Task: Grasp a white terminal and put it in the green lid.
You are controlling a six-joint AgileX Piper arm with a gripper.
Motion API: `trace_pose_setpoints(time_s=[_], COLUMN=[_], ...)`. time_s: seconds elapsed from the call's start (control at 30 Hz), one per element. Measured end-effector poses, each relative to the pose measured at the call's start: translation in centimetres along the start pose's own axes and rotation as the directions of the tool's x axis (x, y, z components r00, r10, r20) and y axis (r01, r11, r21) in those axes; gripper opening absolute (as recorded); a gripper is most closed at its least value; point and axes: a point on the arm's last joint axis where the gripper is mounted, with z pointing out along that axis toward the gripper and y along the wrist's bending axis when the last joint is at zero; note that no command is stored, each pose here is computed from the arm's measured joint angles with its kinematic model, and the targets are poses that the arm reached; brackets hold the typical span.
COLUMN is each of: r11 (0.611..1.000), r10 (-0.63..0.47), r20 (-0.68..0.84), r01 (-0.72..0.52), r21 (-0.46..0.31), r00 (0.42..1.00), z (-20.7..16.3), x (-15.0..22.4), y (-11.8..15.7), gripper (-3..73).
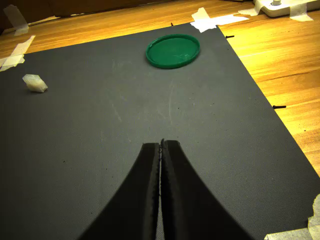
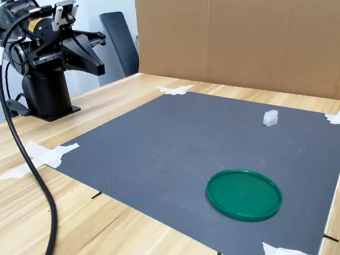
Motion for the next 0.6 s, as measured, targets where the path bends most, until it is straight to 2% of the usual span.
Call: trace_pose_setpoints(time_s=[0.6], r11=[1.0], r10=[0.0], r20=[-0.031], r01=[0.0], r21=[-0.005], r00=[1.0], z=[-0.07], x=[-0.1], y=[0.08], gripper=[-2.8])
